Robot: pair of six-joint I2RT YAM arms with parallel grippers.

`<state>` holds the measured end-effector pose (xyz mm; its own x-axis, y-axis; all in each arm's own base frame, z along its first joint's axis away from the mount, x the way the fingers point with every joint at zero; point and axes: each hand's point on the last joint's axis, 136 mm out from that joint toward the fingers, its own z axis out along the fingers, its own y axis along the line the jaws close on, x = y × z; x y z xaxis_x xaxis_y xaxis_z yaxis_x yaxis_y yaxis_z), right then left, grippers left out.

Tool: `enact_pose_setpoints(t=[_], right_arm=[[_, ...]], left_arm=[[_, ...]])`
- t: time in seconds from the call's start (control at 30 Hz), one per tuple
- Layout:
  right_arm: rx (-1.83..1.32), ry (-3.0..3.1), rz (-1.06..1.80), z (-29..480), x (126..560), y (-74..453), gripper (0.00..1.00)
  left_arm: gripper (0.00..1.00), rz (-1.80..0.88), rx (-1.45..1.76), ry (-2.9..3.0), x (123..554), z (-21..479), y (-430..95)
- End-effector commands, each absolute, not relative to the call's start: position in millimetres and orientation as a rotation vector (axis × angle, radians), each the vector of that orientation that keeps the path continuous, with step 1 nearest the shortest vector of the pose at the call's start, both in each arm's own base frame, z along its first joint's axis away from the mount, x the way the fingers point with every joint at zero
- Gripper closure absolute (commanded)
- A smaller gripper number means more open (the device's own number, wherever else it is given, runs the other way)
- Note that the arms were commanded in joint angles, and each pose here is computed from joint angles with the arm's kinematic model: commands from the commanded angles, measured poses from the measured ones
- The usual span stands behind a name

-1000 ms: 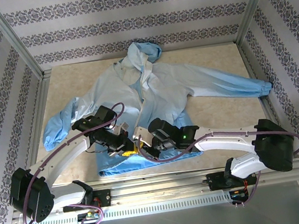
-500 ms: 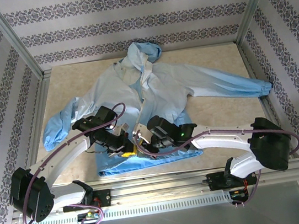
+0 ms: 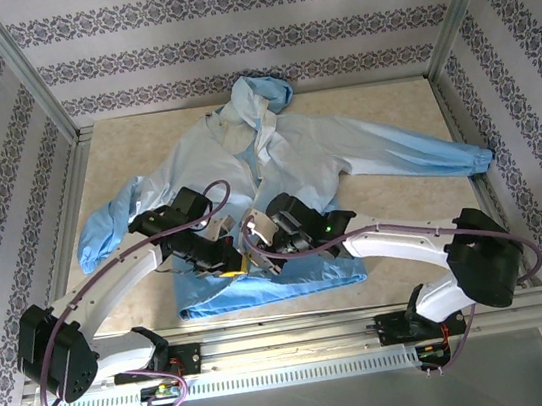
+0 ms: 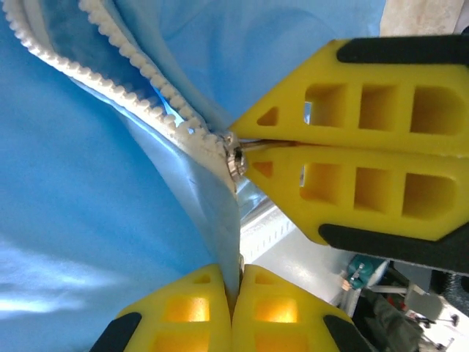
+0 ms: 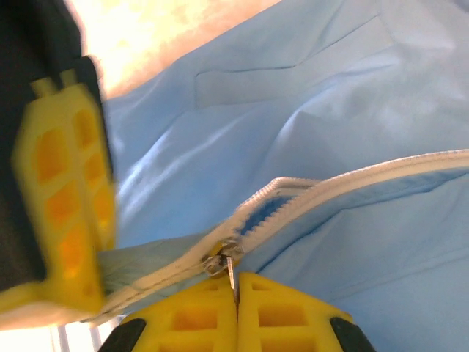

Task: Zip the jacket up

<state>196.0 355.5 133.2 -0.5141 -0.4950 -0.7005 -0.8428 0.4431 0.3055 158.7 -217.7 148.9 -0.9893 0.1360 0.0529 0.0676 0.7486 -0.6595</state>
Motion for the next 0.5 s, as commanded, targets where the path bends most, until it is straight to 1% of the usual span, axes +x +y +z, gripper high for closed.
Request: enact_pose_setpoints(t=[0.0,0.07,0.13,0.17,0.2,0.27,0.3,0.43,0.47], right_arm=[[-0.944,2.123,0.745,156,255,345,1.0],[-0.981,2.094,0.83,162,246,356,1.0],[-1.049,2.084,0.897,160,230,365,1.0],[-1.078,2.085,0.907,157,224,368,1.0],[-1.108,2.091,0.919,154,216,370,1.0],[-1.133,2.112,0.94,148,206,371,1.0],[-1.141,2.115,0.963,147,201,372,1.0],[-1.136,2.113,0.997,150,195,374,1.0],[-1.133,2.115,1.0,150,194,374,1.0]], left_arm=[[1.0,0.942,-0.193,-2.737,115,153,-202],[0.99,0.961,-0.198,-2.805,128,153,-204],[0.85,0.989,-0.195,-2.873,143,152,-207],[0.81,1.001,-0.193,-2.896,148,151,-208],[0.72,1.007,-0.186,-2.93,154,151,-208],[0.63,1.024,-0.177,-2.994,164,154,-207],[0.57,1.029,-0.169,-3.035,169,157,-206],[0.47,0.997,-0.117,-3.182,180,163,-191],[0.47,0.982,-0.102,-3.205,181,163,-188]])
